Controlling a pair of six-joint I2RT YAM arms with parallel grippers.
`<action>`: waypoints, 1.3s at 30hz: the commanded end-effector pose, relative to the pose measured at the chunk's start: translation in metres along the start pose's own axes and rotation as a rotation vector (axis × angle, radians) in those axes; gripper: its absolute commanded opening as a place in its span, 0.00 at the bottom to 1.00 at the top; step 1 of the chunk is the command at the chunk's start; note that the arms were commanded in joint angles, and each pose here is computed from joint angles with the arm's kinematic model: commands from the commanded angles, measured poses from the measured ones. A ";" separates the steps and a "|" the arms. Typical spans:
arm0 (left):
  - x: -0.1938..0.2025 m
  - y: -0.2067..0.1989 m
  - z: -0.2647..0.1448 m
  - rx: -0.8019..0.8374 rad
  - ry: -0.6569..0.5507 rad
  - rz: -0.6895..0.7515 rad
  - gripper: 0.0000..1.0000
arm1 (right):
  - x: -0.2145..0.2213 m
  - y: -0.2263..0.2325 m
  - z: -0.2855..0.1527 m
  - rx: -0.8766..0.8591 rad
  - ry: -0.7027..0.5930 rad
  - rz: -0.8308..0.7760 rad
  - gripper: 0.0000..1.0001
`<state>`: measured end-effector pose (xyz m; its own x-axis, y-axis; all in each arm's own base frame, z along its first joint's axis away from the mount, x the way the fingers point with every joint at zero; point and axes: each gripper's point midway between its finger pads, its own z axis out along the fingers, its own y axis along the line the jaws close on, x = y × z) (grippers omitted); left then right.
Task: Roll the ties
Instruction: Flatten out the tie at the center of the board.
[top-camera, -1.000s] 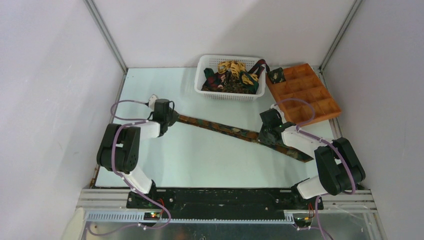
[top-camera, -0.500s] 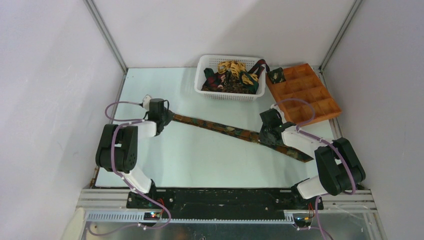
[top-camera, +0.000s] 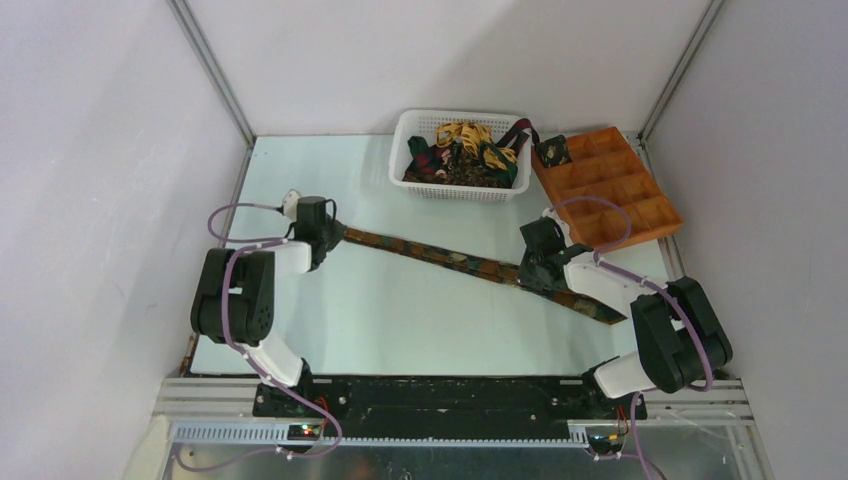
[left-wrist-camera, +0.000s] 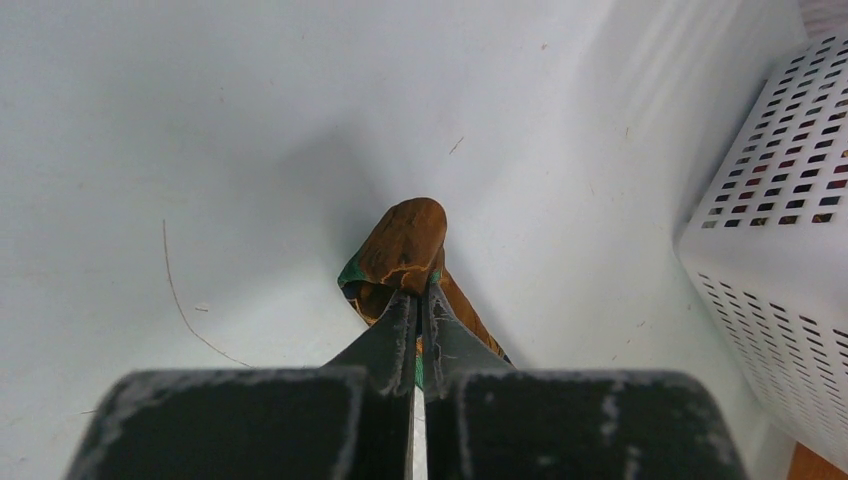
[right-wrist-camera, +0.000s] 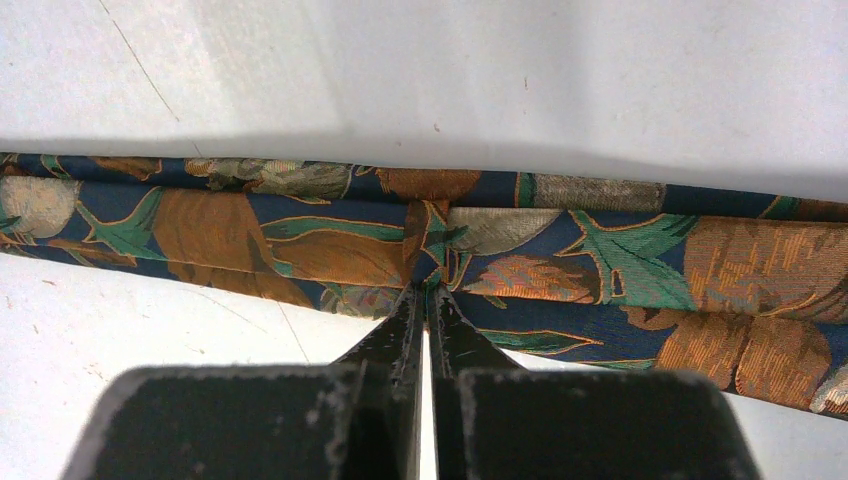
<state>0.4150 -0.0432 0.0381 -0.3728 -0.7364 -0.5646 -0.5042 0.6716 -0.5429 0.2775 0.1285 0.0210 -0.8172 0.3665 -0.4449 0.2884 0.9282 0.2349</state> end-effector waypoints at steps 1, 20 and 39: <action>-0.028 -0.013 0.000 0.012 -0.075 0.011 0.00 | -0.009 -0.004 -0.005 0.016 -0.039 0.004 0.01; -0.032 0.003 -0.002 -0.016 -0.085 0.015 0.06 | -0.009 -0.007 -0.006 0.031 -0.042 0.007 0.02; -0.026 -0.004 -0.041 0.071 -0.061 -0.048 0.62 | -0.015 0.011 -0.021 -0.068 -0.055 0.007 0.24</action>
<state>0.3982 -0.0348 0.0619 -0.3431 -0.7529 -0.5616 -0.4780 0.6546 -0.5857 0.2783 0.1295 0.0331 -0.8041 0.3724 -0.4633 0.2792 0.9247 0.2587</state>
